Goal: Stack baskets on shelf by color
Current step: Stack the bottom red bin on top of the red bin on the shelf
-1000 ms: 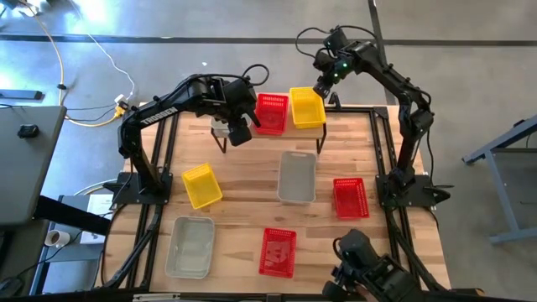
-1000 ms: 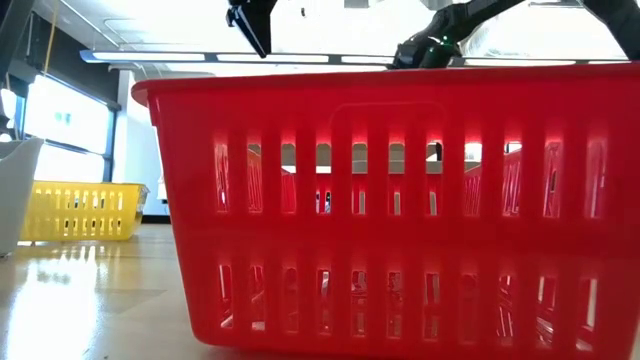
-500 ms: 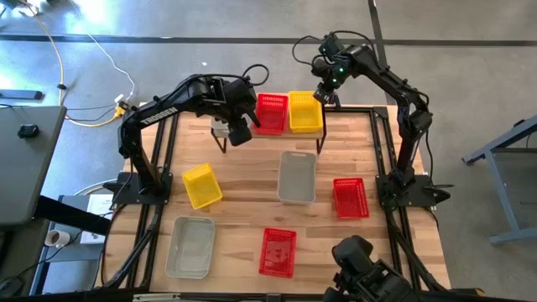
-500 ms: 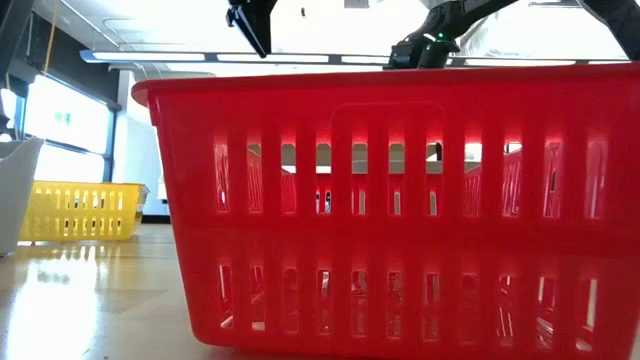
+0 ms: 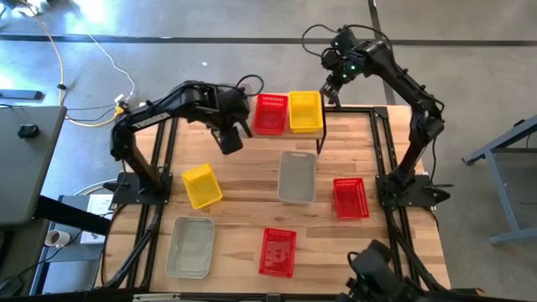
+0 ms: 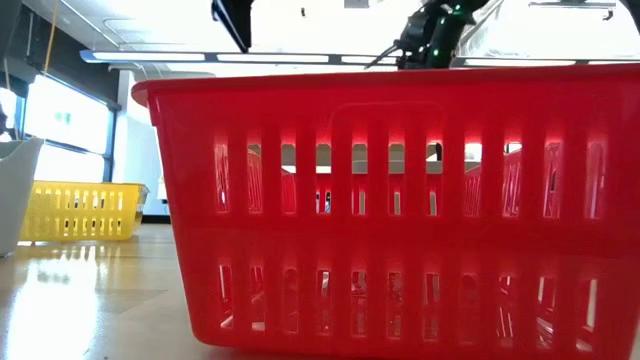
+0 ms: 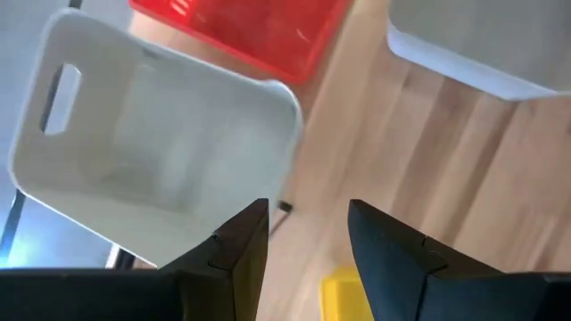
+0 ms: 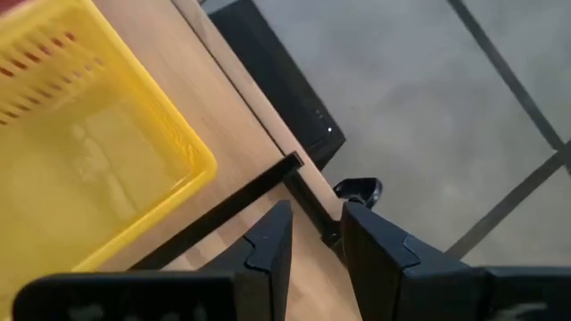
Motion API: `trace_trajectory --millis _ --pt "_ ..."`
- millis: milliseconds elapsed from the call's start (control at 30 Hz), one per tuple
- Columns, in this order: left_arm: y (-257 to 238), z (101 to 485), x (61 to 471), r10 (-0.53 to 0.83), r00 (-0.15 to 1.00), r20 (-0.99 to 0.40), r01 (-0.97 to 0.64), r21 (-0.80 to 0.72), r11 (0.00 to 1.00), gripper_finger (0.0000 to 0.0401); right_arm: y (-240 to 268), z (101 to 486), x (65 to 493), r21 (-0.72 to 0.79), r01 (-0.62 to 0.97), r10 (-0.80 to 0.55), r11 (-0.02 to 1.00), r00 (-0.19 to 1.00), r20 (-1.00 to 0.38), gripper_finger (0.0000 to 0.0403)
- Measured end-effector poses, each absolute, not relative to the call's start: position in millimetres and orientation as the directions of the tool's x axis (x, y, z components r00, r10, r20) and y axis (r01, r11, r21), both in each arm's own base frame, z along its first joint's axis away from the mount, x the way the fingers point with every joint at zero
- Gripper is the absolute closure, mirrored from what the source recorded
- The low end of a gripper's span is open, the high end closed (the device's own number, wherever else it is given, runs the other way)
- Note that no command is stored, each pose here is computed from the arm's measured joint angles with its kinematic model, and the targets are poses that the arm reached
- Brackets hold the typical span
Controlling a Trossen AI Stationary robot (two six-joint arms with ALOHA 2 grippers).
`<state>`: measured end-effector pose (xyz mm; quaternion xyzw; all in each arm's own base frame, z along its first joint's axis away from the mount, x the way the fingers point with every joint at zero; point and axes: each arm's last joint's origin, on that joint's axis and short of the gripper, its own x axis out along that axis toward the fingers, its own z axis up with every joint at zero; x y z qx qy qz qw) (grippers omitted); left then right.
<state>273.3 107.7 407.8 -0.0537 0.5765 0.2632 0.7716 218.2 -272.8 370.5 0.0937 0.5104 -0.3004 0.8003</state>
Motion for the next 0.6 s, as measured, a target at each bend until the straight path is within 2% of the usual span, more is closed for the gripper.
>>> trace_trajectory --millis 400,600 --pt "68.2 390.7 253.5 0.303 0.293 -0.907 -0.493 0.129 0.861 0.0256 -234.4 415.7 188.6 -0.12 0.665 -0.457 0.737 0.36 -0.814 0.0316" --pt "50.0 375.8 245.3 0.269 0.274 -0.923 -0.483 0.11 0.869 0.0256 -201.6 436.9 182.1 -0.062 0.679 -0.463 0.731 0.427 -0.777 0.0316"
